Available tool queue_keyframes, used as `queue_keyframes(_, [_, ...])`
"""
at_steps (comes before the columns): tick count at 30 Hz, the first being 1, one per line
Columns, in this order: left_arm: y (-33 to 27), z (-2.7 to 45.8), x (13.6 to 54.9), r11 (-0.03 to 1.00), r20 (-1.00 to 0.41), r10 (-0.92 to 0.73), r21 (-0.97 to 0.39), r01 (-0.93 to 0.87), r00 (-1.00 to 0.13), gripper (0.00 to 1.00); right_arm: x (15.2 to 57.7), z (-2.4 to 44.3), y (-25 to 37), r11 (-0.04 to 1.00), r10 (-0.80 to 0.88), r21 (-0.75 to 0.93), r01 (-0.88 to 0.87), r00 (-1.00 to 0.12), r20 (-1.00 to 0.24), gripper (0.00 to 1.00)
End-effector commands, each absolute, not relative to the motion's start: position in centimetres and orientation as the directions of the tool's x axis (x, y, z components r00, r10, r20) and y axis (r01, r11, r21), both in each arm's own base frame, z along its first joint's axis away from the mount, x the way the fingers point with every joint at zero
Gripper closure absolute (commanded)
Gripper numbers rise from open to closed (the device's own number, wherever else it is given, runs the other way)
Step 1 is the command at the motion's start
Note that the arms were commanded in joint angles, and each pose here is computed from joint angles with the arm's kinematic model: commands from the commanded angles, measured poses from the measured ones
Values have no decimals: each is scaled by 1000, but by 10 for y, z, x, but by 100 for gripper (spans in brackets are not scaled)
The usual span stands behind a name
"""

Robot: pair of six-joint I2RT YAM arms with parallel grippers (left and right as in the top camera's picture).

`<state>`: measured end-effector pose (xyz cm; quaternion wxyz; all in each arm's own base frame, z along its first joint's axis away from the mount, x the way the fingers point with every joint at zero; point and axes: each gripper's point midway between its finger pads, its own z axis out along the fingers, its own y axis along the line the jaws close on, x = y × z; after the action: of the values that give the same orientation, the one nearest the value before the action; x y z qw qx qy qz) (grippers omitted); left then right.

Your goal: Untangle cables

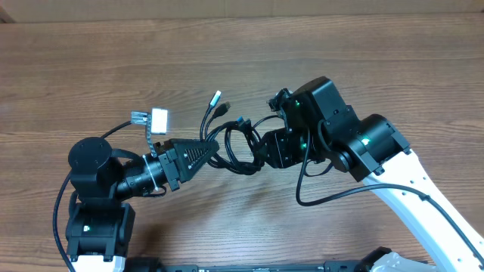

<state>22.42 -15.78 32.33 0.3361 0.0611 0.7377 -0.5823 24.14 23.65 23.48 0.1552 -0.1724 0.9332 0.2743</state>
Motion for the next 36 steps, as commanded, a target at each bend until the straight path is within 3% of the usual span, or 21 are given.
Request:
queue_keyframes(1, [-156,339,223,328,-643,-295,-763,557,-707,96,248,225,213,865,-226,342,-368,-893,-389,57])
queue_keyframes(13, [-156,342,223,329,-657,-296,-752,572,-693,96,259,211,168,956,-209,111,-270,-898,-388,57])
queue_keyframes(22, [-157,350,219,306,-683,-280,-729,612,-674,96,270,212,142,977,-203,-32,-209,-885,-420,36])
queue_keyframes(31, [-144,366,216,299,-708,-283,-706,641,-647,96,279,216,118,982,-182,-129,-138,-878,-444,34])
queue_keyframes(36, [-135,377,215,307,-718,-295,-696,649,-630,96,288,216,93,992,-82,-124,-29,-891,-446,31])
